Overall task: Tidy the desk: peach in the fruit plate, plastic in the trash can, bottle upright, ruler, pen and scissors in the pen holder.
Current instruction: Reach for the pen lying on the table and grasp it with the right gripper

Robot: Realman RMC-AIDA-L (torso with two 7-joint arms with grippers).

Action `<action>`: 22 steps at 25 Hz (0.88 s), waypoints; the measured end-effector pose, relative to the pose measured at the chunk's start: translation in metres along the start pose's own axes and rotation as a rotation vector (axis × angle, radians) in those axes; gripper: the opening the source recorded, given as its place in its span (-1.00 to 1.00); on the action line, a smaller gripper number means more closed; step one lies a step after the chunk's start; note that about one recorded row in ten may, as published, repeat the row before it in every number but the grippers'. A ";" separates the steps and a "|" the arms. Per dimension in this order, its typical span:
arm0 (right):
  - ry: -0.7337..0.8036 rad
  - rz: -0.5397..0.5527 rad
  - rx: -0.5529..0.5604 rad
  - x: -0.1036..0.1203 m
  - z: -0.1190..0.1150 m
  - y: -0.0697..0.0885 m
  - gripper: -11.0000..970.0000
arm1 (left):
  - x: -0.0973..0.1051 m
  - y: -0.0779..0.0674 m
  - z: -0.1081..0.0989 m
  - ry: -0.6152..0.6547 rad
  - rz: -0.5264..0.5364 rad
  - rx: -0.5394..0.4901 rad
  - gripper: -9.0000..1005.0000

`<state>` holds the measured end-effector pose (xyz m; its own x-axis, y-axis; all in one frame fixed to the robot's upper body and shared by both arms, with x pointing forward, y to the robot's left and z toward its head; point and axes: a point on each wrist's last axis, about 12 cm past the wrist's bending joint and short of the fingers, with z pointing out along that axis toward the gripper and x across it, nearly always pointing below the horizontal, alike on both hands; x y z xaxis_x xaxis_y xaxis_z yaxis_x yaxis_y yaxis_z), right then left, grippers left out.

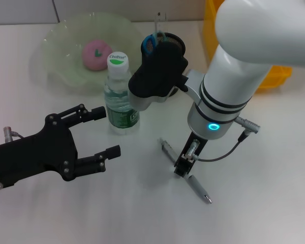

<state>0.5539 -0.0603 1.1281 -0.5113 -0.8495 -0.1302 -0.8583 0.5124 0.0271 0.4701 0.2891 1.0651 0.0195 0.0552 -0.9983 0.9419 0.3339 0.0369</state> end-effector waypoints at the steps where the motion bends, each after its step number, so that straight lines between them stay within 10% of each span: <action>1: -0.002 0.001 0.000 0.000 0.000 0.000 -0.06 | 0.000 0.000 0.000 0.000 0.001 0.000 0.59; 22: -0.015 0.012 -0.038 0.002 0.006 0.004 -0.20 | 0.000 0.000 0.000 -0.001 0.004 0.000 0.59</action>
<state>0.5491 -0.0593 1.1221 -0.5211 -0.8412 -0.1441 -0.8533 0.5172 0.0665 0.4701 0.2890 1.0649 0.0239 0.0562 -0.9981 0.9419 0.3334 0.0413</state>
